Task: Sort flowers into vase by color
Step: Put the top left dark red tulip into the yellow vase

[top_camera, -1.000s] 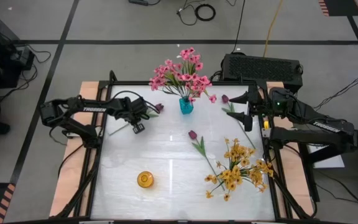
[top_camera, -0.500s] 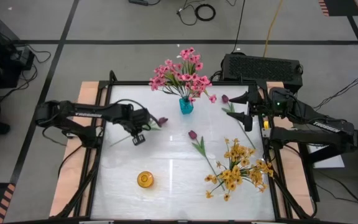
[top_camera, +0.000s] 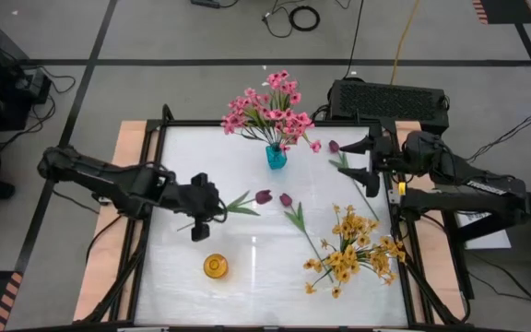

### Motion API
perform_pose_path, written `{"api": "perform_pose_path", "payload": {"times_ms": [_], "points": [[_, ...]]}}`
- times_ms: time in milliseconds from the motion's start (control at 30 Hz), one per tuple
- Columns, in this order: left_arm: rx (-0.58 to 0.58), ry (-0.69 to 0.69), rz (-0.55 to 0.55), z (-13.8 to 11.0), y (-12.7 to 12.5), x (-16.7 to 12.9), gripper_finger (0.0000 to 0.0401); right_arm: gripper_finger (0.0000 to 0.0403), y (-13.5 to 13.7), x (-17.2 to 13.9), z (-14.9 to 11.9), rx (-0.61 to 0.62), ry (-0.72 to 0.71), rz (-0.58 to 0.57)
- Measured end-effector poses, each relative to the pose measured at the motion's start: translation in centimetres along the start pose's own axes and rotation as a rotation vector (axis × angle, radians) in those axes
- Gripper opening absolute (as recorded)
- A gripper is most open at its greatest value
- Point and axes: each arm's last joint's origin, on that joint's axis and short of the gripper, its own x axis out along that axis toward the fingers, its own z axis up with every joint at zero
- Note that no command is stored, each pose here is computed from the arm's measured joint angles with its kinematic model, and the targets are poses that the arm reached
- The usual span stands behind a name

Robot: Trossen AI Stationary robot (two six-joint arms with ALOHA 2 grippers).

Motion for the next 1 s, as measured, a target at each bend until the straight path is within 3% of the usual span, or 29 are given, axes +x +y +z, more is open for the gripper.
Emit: {"api": "perform_pose_path", "payload": {"times_ms": [233,567,767,1000], "points": [[0.19,-0.282,-0.02,3.0,-2.6,-2.7,0.0006,0.0302,1.3,1.1,0.9,0.009,-0.093,0.099],[0.317,-0.728,0.038,6.8,-4.1,-4.5,0.0006,0.0302,3.7,4.7,1.8,0.01,-0.069,0.216],[0.327,-0.896,0.077,8.3,-4.7,-4.6,0.0006,0.0302,6.2,7.4,2.3,-0.098,-0.024,0.214],[0.383,-1.034,0.137,9.8,-6.1,-2.6,0.0006,0.0301,9.9,9.6,2.7,-0.232,0.001,0.24]]}}
